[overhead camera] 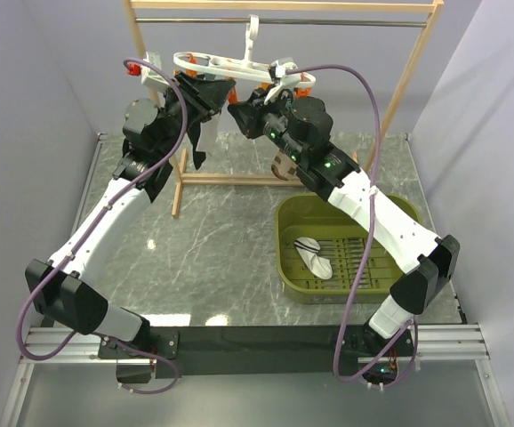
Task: Clip the socks to the hanger
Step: Open the clamp at the hanger, then pick up the sock from the bin, then clamp the sock onto the hanger.
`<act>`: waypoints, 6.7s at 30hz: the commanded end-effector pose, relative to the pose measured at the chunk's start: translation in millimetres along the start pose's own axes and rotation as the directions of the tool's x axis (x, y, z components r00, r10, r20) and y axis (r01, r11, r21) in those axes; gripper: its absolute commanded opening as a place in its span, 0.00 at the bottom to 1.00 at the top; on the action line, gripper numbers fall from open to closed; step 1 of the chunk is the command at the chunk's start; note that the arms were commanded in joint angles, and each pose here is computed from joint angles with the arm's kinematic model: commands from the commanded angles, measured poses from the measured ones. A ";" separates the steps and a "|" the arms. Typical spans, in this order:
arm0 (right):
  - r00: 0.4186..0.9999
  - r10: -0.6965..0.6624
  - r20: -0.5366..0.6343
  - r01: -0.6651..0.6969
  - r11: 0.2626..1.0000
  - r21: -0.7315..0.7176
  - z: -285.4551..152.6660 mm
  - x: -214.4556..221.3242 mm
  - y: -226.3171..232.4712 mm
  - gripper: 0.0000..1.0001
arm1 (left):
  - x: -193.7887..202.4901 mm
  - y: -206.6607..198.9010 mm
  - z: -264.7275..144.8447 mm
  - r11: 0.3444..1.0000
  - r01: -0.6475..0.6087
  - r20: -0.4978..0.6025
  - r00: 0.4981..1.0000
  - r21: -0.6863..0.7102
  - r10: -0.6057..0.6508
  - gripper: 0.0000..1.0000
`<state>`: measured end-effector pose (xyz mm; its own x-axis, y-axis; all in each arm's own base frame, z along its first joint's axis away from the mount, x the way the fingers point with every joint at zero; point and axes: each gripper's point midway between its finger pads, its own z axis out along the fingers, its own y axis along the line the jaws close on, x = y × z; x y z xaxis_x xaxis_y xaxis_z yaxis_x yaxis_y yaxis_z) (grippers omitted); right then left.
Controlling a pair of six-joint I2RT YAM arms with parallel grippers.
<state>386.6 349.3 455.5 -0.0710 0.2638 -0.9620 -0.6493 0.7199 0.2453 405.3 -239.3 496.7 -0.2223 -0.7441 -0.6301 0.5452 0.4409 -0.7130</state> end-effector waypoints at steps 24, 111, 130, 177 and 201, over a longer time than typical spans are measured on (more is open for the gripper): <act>1.000 0.015 -0.013 -0.016 0.999 -0.045 -30.3 -38.0 10.8 0.49 | -14.6 -12.9 4.1 0.999 -0.031 0.058 0.998 0.039 0.029 0.16; 0.937 0.262 -0.233 -0.213 0.953 0.214 -218.5 141.6 -61.4 0.00 | -15.4 -19.1 -15.8 0.982 -0.173 0.073 0.983 0.072 0.168 0.17; 0.989 0.127 -0.080 -0.142 0.966 -0.218 -89.4 40.4 21.6 0.00 | -15.7 -37.2 -18.1 0.972 -0.212 0.073 0.976 0.098 0.205 0.17; 0.971 -0.237 0.018 0.235 0.968 0.094 -52.6 27.7 -3.5 0.00 | -4.2 -34.8 -16.4 0.969 -0.232 0.051 0.972 0.081 0.228 0.16; 0.975 -0.224 0.008 0.222 0.969 0.113 -57.7 35.4 -8.8 0.00 | -8.4 -36.5 -15.3 0.969 -0.236 0.062 0.971 0.077 0.231 0.16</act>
<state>353.1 321.8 384.8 0.0291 0.0246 -0.9993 -0.5634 0.8262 0.0039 391.5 -244.0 484.9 -0.1058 -0.6341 -0.7660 0.5830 0.5845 -0.5644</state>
